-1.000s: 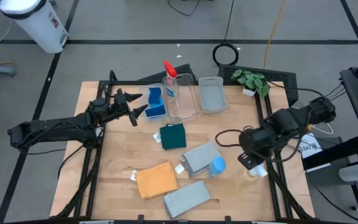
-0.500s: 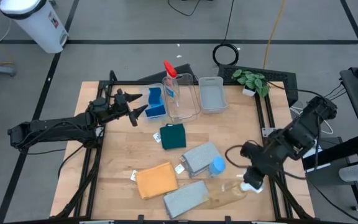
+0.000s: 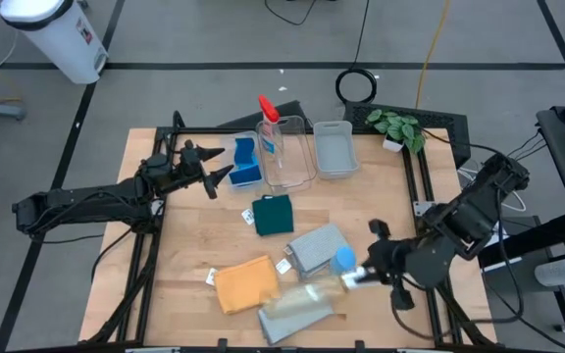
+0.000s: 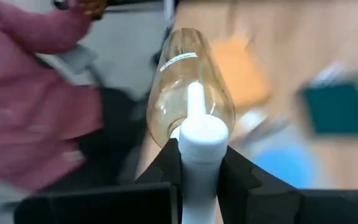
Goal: Pick & Place Kitchen Items
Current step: Put the white spray bottle into the transparent bin
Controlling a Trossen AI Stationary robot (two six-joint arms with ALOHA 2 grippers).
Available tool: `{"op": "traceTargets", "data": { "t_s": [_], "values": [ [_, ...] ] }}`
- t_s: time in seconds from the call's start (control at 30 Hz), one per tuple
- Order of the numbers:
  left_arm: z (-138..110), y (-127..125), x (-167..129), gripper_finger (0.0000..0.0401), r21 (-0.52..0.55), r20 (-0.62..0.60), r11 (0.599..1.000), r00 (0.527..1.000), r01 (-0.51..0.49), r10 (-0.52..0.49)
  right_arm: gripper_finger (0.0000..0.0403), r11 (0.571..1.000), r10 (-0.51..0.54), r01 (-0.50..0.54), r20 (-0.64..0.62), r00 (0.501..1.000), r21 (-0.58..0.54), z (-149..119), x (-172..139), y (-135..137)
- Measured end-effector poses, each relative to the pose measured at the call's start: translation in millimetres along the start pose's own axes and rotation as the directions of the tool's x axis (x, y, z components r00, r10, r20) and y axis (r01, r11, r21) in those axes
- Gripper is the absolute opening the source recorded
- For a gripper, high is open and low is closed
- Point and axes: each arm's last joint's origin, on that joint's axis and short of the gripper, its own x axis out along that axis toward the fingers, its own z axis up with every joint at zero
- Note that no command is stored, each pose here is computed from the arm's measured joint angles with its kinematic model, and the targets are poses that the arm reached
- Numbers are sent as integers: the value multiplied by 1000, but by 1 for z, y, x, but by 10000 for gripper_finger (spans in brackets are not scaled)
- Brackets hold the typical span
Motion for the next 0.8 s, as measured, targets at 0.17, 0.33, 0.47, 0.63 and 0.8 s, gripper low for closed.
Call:
{"op": "traceTargets", "data": {
  "t_s": [0.17, 0.33, 0.47, 0.63, 0.8],
  "values": [
    [0, 0, 0, 294, -3, 0, 1000, 1000, 0, 0, 35, 959, -159, 198, 193, 968, -203, 20, 2, -14],
    [2, 0, 0, 294, -14, 15, 1000, 1000, 13, -13, 36, 930, -259, 299, 192, 946, -216, 31, 7, -45],
    [5, -2, 0, 294, -54, 29, 997, 998, 51, -50, 36, 916, -357, 368, 98, 929, -159, 32, 8, -80],
    [25, -4, 3, 294, -131, 33, 985, 994, 109, -105, 35, 933, -355, 353, -31, 934, -70, 31, 7, -127],
    [54, -15, 13, 294, -110, -23, 949, 954, 295, -299, 35, 937, -350, 350, -97, 932, -11, 31, 5, -165]
  ]
}}
